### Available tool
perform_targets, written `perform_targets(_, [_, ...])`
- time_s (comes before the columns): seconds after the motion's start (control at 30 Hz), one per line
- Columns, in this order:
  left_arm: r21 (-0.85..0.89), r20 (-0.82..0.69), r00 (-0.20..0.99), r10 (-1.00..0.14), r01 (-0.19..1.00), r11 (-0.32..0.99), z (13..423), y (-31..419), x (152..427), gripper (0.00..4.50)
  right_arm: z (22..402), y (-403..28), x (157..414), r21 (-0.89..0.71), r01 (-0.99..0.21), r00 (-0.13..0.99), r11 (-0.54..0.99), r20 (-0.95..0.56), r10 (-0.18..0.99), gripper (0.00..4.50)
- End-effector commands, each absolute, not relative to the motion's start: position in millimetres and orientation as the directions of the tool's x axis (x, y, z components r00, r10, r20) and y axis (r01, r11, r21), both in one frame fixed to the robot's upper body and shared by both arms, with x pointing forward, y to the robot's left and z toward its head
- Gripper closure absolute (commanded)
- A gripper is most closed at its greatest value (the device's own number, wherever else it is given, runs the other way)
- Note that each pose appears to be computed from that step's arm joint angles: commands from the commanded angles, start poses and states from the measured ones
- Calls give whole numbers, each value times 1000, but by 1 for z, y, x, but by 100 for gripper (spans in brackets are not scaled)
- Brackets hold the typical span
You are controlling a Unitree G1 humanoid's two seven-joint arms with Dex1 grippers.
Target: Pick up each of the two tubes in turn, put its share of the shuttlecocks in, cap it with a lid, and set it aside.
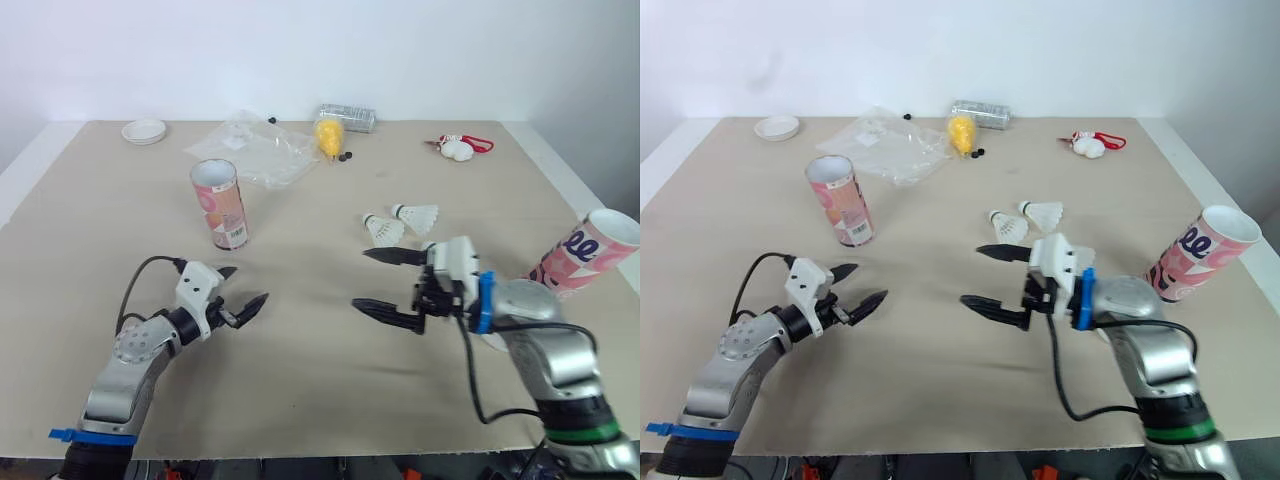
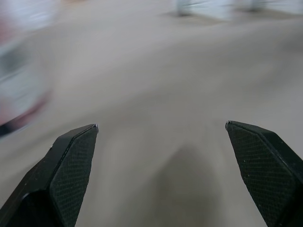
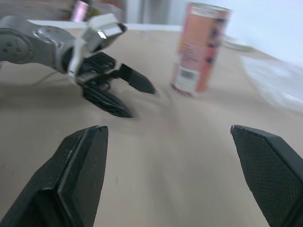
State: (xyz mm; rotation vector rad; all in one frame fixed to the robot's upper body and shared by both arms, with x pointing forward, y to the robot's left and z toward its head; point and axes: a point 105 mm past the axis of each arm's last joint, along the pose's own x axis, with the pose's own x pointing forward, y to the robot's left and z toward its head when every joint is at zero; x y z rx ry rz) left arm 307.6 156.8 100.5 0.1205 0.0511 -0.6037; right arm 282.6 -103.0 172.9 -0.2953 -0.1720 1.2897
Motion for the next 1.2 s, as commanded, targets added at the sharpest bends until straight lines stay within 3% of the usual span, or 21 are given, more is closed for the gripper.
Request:
perform_targets(0.03, [88, -38, 891, -452, 454, 887, 112, 169, 306, 0, 176, -81, 289, -348, -921, 199, 175, -34, 980, 5])
perform_targets(0.2, [57, -7, 961, -277, 277, 959, 119, 191, 317, 0, 174, -64, 306, -358, -919, 192, 164, -43, 980, 5])
perform_targets(0.4, [38, 18, 984, -177, 176, 984, 123, 199, 332, 0, 170, -56, 313, -370, -916, 190, 154, -64, 980, 5])
perform_targets(0.73, [48, -69, 965, -254, 258, 965, 106, 187, 362, 0, 177, -44, 327, -342, -915, 235, 213, -22, 972, 5])
perform_targets(1.2, [69, -64, 961, -270, 274, 959, 109, 187, 404, 0, 180, -46, 332, -360, -898, 282, 254, -28, 959, 5])
